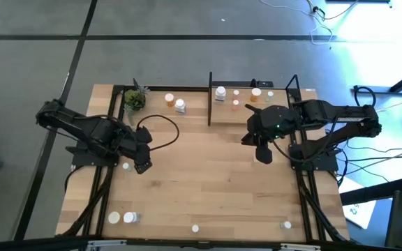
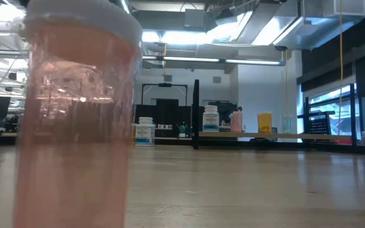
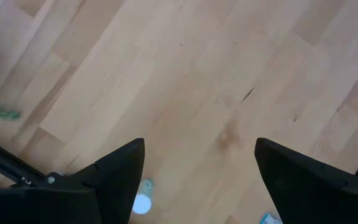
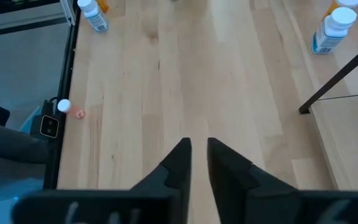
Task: Pick and place medicine bottles onto shelf by color
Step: Put the top left orange pill bottle on the shelf
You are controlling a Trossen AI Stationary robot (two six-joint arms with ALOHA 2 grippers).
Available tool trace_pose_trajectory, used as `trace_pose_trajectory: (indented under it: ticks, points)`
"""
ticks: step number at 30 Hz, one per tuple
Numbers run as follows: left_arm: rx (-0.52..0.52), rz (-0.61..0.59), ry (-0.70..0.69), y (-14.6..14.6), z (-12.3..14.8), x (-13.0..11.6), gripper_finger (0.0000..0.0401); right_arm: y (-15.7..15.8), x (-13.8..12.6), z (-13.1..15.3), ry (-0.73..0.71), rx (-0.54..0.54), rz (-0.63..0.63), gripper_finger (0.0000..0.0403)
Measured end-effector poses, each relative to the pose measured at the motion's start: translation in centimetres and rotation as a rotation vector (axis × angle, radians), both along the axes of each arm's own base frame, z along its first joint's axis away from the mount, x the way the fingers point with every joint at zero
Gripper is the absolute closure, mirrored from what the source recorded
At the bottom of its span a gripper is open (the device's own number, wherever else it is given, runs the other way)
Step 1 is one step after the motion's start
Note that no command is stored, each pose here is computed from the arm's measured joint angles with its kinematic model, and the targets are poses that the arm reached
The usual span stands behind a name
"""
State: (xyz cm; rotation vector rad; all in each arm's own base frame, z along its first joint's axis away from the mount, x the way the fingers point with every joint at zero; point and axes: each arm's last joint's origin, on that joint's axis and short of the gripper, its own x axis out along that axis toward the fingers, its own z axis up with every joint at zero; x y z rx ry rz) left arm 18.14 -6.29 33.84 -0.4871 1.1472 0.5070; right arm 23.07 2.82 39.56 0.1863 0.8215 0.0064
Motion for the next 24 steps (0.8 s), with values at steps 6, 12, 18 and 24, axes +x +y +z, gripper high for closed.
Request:
trace_pose_trajectory:
  ticks: [6,12,18,24]
  points:
    - [0.0,-0.012,-0.002,-0.35,0.0,-0.12,0.0102,0.0,0.01,-0.01,0.0,-0.004,0.003,0.0282]
    - [-0.001,-0.021,-0.002,-0.5,0.01,-0.19,0.0102,0.0,0.01,-0.01,-0.001,-0.019,0.018,0.0214]
    - [0.053,-0.012,-0.016,-0.32,0.03,-0.19,0.0102,-0.28,0.03,-0.01,-0.007,-0.082,-0.027,0.0172]
    - [0.108,-0.09,0.057,-0.08,-0.59,0.43,0.0102,-0.75,0.08,0.0,-0.009,-0.124,-0.022,0.0167]
